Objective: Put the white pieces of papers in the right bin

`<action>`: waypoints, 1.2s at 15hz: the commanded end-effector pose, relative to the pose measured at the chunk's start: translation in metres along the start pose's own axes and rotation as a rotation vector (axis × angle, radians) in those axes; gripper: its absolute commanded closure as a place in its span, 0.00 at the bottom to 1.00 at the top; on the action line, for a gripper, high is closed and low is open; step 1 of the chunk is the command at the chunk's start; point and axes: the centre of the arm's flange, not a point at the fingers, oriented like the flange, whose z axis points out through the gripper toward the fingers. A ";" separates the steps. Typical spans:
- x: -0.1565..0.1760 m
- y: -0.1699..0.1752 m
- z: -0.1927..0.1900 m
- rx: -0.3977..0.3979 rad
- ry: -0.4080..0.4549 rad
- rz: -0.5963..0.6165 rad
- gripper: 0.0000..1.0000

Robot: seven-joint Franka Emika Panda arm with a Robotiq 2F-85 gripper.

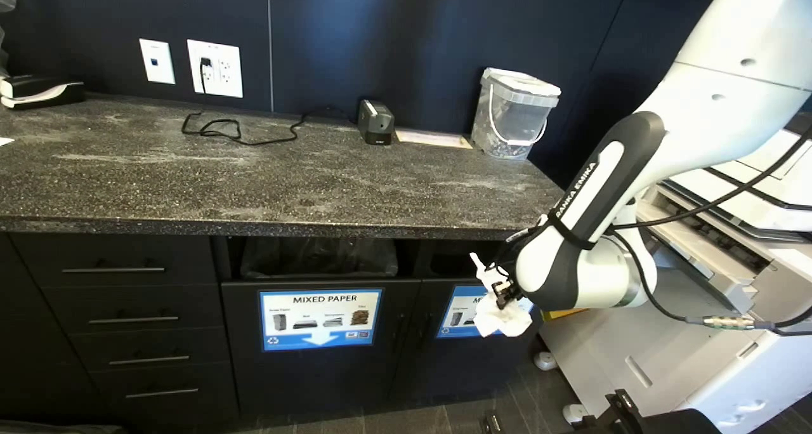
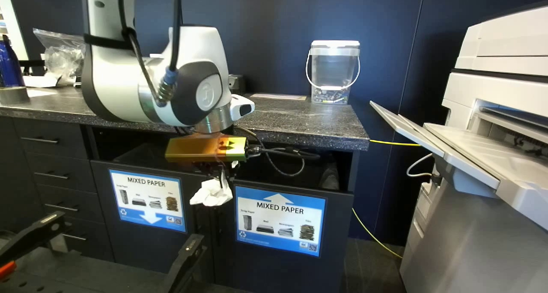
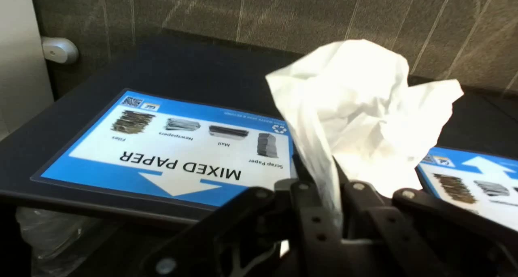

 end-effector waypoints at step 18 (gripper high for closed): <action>0.064 0.075 0.082 -0.163 0.412 0.116 0.87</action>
